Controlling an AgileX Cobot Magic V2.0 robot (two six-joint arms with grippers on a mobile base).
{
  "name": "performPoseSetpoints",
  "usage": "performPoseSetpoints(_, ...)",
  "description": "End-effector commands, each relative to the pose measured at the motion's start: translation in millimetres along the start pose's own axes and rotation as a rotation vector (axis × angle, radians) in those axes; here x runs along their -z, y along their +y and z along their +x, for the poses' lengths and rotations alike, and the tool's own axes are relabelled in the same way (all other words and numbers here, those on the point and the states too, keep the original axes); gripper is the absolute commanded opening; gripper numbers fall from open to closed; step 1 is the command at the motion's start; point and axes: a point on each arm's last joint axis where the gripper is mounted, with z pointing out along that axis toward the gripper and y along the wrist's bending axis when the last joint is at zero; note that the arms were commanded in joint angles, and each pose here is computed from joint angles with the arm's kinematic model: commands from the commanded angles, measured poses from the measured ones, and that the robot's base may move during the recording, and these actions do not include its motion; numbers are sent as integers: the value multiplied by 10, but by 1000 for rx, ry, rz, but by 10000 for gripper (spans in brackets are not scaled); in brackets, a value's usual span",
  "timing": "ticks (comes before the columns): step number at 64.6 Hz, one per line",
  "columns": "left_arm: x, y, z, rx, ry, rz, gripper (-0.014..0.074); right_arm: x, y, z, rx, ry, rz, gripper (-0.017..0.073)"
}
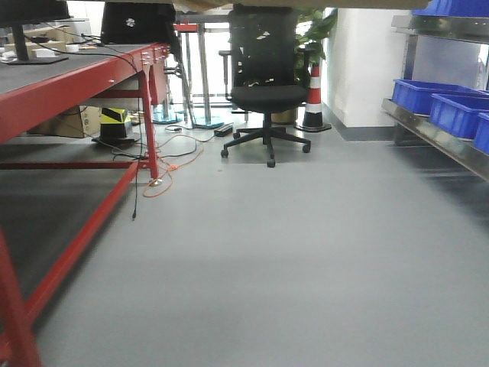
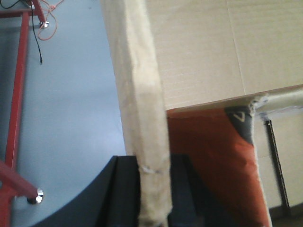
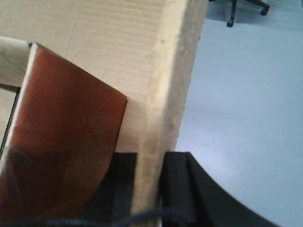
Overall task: Stack two boxes on right shelf middle
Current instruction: 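Carry the boxes with both grippers toward the steel shelf rack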
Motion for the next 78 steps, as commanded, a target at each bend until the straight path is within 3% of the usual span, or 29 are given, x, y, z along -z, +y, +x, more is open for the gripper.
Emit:
performPoseSetpoints(1, 108, -42, -69, 6, -80, 50, -111, 67, 15, -71, 7, -70, -2, -153)
performPoseSetpoints(78, 107, -40, -69, 6, -80, 48, -111, 68, 15, -73, 7, -73, -1, -153)
